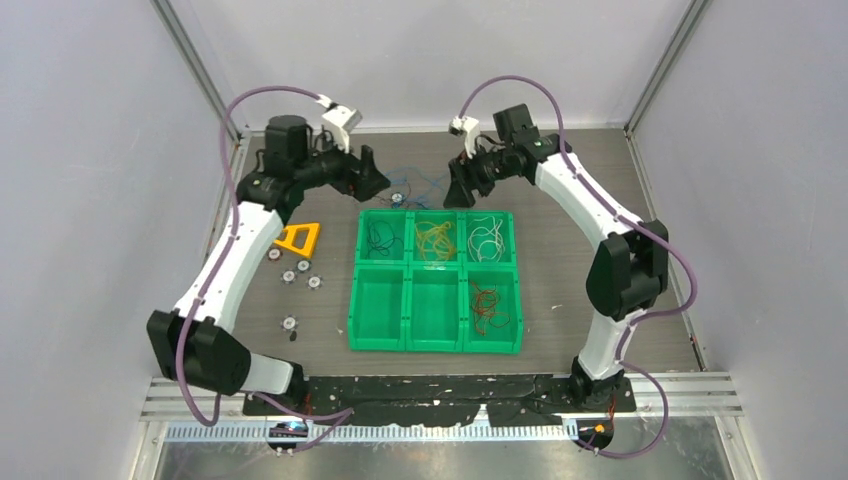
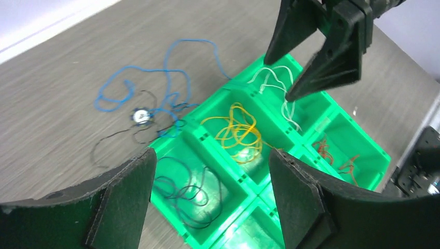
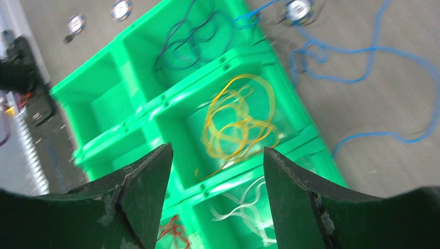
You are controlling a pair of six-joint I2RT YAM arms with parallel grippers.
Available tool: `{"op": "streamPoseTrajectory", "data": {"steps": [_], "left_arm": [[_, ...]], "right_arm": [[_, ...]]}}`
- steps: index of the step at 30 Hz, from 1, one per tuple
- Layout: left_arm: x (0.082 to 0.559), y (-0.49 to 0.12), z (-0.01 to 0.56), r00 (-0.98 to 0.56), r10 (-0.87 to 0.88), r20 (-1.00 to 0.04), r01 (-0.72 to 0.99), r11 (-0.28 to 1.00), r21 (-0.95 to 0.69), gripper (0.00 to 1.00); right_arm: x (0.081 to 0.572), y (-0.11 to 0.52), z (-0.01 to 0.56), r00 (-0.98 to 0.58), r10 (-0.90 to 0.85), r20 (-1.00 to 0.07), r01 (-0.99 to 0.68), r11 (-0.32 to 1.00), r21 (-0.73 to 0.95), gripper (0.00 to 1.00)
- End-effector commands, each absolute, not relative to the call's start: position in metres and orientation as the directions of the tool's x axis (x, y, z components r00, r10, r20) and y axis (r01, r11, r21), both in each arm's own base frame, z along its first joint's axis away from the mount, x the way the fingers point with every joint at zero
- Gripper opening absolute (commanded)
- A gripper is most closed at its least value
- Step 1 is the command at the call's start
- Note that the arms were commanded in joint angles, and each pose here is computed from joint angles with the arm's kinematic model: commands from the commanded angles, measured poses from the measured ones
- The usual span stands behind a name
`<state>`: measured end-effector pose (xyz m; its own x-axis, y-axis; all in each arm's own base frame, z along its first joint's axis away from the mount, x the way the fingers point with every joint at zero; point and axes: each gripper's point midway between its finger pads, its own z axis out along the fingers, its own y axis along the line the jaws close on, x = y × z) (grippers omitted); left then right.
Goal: Untangle the cables
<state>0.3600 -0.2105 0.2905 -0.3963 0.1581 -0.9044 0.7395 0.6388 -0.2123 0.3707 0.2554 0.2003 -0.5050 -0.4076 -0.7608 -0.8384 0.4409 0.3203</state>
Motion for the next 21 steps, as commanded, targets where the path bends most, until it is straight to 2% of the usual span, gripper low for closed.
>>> {"op": "streamPoseTrajectory", "data": {"steps": [1, 3, 6, 10, 14, 21], "left_arm": [[0.354, -0.169, 0.292, -0.41, 0.158, -0.898, 0.674, 0.717, -0.181, 0.81], [0.353, -0.15, 0.291, -0.405, 0.165, -0.899, 0.643, 0.75, -0.152, 0.81], [0.35, -0.127, 0.289, -0.402, 0.184, -0.897, 0.602, 0.791, -0.108, 0.82], [0.341, -0.109, 0.286, -0.399, 0.198, -0.895, 0.559, 0.826, -0.066, 0.82], [0.334, -0.103, 0.28, -0.4, 0.197, -0.895, 0.537, 0.842, -0.054, 0.82], [0.331, -0.098, 0.275, -0.418, 0.167, -0.893, 0.496, 0.866, -0.07, 0.81]], "right_arm": [[0.45, 0.248, 0.213, -0.438, -0.41, -0.8, -0.774, 0.625, 0.103, 0.72], [0.476, 0.251, 0.204, -0.43, -0.424, -0.797, -0.753, 0.656, 0.058, 0.75], [0.504, 0.274, 0.19, -0.364, -0.497, -0.788, -0.783, 0.621, -0.031, 0.82], [0.531, 0.306, 0.175, -0.269, -0.557, -0.786, -0.812, 0.569, -0.126, 0.86], [0.542, 0.329, 0.157, -0.222, -0.573, -0.789, -0.832, 0.533, -0.153, 0.93], [0.564, 0.356, 0.128, -0.148, -0.583, -0.799, -0.774, 0.571, -0.273, 0.92]]}}
